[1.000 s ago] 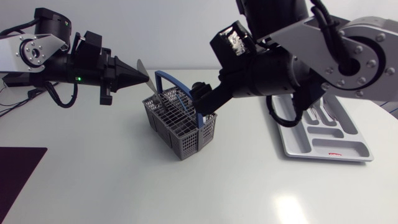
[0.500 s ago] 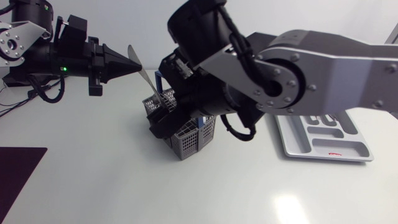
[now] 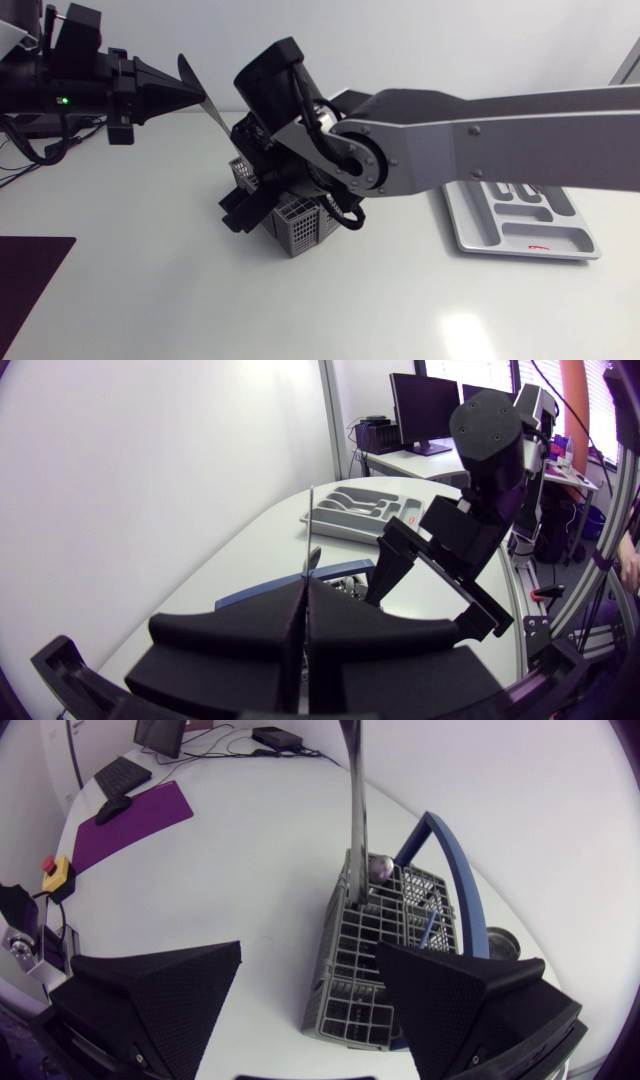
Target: Unload the cutlery basket into the drawer organizer.
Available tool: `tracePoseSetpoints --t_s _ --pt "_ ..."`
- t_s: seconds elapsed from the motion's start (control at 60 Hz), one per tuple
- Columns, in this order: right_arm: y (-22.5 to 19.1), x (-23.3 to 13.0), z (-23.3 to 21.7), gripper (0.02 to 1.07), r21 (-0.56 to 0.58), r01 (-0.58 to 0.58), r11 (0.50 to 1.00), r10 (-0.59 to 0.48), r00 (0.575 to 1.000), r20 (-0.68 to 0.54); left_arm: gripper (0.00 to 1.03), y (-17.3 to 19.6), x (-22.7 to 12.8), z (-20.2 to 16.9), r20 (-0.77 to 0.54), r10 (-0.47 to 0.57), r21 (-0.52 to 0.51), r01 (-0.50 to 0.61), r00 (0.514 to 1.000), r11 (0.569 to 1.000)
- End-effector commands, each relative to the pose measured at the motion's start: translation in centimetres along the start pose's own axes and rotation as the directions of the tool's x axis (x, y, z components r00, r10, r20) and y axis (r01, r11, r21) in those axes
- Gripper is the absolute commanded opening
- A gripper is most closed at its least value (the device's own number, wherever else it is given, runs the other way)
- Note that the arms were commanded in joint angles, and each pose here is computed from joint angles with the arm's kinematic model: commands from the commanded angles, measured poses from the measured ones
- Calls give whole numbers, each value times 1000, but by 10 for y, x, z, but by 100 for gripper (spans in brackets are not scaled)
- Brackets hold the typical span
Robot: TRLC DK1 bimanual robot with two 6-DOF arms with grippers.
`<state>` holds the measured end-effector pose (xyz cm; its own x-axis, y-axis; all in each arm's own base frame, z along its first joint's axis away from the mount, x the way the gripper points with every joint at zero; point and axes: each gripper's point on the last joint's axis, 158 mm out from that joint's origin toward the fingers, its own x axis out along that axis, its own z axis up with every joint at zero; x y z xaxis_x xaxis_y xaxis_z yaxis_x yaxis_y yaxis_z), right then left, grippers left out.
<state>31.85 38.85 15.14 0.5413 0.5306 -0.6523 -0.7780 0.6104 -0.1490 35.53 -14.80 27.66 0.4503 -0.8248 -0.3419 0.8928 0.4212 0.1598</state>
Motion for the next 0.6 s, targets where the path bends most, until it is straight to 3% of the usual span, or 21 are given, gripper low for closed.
tracePoseSetpoints --t_s 0.0,0.35,0.583 --pt "-1 -10 -4 99 -73 -23 997 25 1000 18 3 -13 -12 9 19 -18 2 18 1000 1000" --pt "-3 -57 3 99 -134 -211 968 230 962 146 3 -65 -29 8 8 -162 -67 163 987 984" --pt "27 -74 -9 99 -176 -342 923 365 923 120 3 -100 -24 12 28 -280 -99 282 959 954"
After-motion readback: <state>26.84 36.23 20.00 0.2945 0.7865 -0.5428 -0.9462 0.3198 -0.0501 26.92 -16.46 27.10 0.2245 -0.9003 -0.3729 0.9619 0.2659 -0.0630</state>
